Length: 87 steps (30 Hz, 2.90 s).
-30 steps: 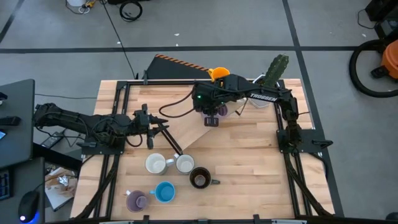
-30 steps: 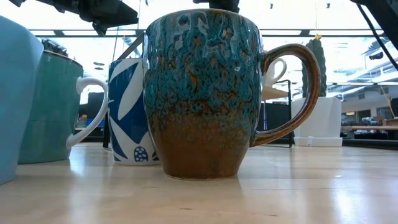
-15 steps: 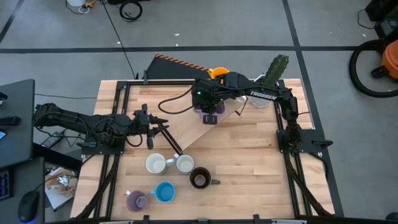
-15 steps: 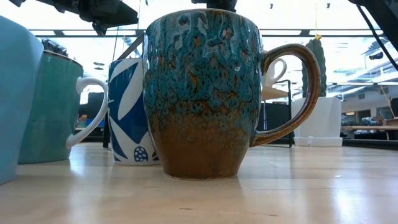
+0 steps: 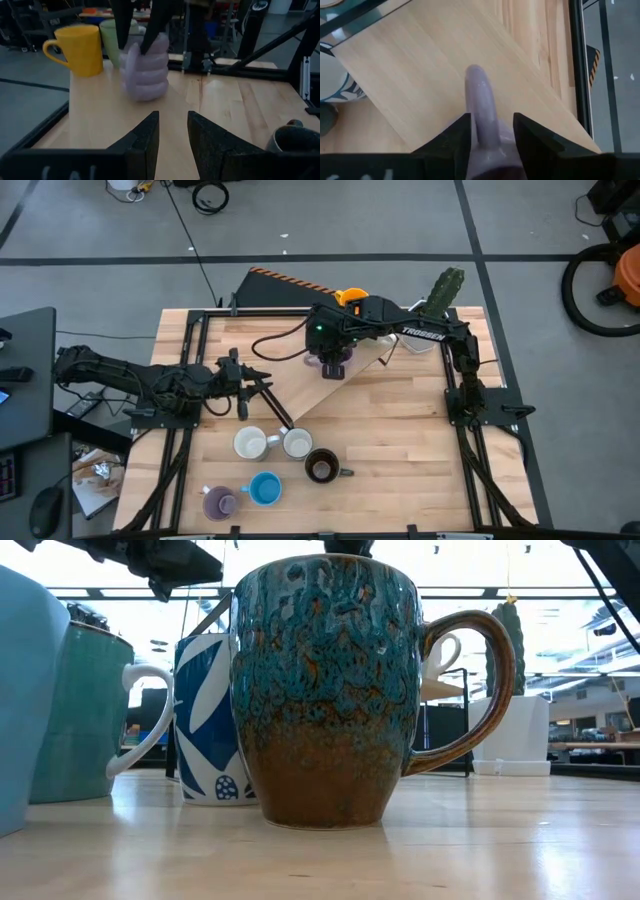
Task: Place coffee mugs
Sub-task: Put the right purple mug on the shelf
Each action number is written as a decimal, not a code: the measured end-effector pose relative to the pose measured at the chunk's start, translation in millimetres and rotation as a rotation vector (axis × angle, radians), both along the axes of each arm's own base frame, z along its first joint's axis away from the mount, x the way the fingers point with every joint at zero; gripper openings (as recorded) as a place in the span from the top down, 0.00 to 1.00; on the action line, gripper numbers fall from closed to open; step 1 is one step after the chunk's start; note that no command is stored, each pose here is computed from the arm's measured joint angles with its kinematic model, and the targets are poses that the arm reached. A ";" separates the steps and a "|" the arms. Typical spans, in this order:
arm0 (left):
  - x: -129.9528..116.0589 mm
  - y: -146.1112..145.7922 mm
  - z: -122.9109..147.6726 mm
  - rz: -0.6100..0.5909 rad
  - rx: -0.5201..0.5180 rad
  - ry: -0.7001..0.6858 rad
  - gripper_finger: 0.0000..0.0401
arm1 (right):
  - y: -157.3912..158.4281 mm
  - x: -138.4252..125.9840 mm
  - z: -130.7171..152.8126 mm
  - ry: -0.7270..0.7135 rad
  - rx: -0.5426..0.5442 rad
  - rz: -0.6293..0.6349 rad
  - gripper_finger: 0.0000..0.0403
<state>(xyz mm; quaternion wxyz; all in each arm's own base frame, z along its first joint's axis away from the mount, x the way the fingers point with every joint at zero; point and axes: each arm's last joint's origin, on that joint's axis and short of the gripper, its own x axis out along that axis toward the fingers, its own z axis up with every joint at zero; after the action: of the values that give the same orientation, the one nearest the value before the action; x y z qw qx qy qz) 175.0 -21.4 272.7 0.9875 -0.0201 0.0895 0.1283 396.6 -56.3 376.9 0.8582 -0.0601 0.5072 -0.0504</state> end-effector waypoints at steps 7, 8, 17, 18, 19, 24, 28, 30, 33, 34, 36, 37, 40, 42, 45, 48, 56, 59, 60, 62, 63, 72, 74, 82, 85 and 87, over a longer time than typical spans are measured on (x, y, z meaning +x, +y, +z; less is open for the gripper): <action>10.9 -1.3 -10.8 0.006 0.008 0.062 0.73 | 0.2 -0.1 -0.1 0.002 0.002 0.008 0.61; 12.3 -0.9 -12.0 0.010 0.009 0.069 0.73 | 0.2 -0.1 -0.1 0.002 0.002 0.008 0.61; 19.0 3.1 -18.6 0.039 0.013 0.105 0.73 | 0.1 0.0 -0.2 0.002 0.002 0.007 0.61; 19.1 3.1 -18.3 0.039 0.012 0.102 0.73 | 0.1 0.0 -0.2 0.002 0.002 0.007 0.61; 19.2 3.1 -18.1 0.039 0.012 0.100 0.73 | 0.1 0.1 -0.2 0.001 0.002 0.007 0.61; 21.2 3.0 -11.3 0.031 -0.003 0.025 0.73 | 4.8 -2.2 2.7 0.014 -0.023 0.002 0.61; 27.6 9.8 -7.4 -0.057 -0.040 -0.032 0.73 | 24.4 -27.3 32.2 -0.007 -0.071 -0.030 0.62; 31.3 16.5 -5.3 -0.088 -0.054 -0.066 0.73 | 33.4 -42.5 48.7 -0.056 -0.058 -0.044 0.62; 38.6 28.4 -8.0 -0.095 -0.064 -0.078 0.73 | 45.6 -54.7 60.7 -0.096 -0.055 -0.060 0.62; 41.2 32.0 -8.3 -0.099 -0.067 -0.089 0.73 | 49.0 -58.3 63.6 -0.106 -0.064 -0.072 0.62; 47.8 38.6 -7.7 -0.110 -0.083 -0.092 0.73 | 57.0 -67.4 69.4 -0.113 -0.072 -0.088 0.62; 51.5 41.1 -7.4 -0.119 -0.088 -0.085 0.73 | 61.1 -72.2 71.5 -0.109 -0.068 -0.091 0.62; 64.7 46.4 -6.8 -0.109 -0.092 -0.060 0.73 | 74.5 -78.1 70.6 -0.094 -0.046 -0.094 0.62; 71.4 49.4 -6.3 -0.100 -0.087 -0.024 0.72 | 84.8 -78.9 64.8 -0.076 -0.059 -0.097 0.62; 80.3 52.1 -0.7 -0.100 -0.049 0.017 0.68 | 98.8 -83.1 56.8 -0.051 -0.086 -0.119 0.62; 85.1 52.7 3.4 -0.105 -0.022 0.050 0.58 | 112.6 -87.7 47.9 -0.028 -0.108 -0.133 0.62; 91.8 55.5 3.1 -0.114 0.045 0.084 0.39 | 141.9 -103.7 20.8 -0.065 -0.165 -0.170 0.62; 91.0 61.4 3.0 -0.096 0.052 0.088 0.39 | 146.9 -108.3 6.1 -0.086 -0.136 -0.160 0.62; 90.6 63.8 2.9 -0.090 0.050 0.089 0.39 | 147.9 -110.4 2.0 -0.095 -0.123 -0.158 0.62; 89.7 69.0 3.2 -0.091 0.044 0.085 0.41 | 148.9 -114.2 -8.0 -0.112 -0.107 -0.154 0.62; 89.4 71.5 3.0 -0.092 0.036 0.084 0.41 | 149.4 -115.5 -13.5 -0.128 -0.099 -0.154 0.62; 94.2 85.5 -5.1 -0.176 -0.028 0.079 0.45 | 144.9 -137.0 -54.9 -0.259 -0.014 -0.187 0.64; 93.1 86.9 -3.8 -0.171 -0.023 0.075 0.45 | 143.5 -144.3 -61.8 -0.268 0.002 -0.206 0.65; 106.1 82.2 -7.9 -0.144 0.010 0.027 0.45 | 143.3 -158.5 -91.0 -0.369 0.008 -0.214 0.65; 111.3 81.7 -10.5 -0.138 0.036 0.013 0.45 | 142.7 -159.6 -101.0 -0.389 0.010 -0.203 0.65; 112.9 83.6 -12.7 -0.122 0.038 0.015 0.45 | 142.6 -159.9 -106.3 -0.391 0.010 -0.203 0.65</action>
<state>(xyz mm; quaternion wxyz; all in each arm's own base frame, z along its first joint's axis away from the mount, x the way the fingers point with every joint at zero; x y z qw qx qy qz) 287.9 62.1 260.0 0.9930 0.0050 0.0956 0.0695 236.7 86.2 270.5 0.9311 0.0064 0.3347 -0.1448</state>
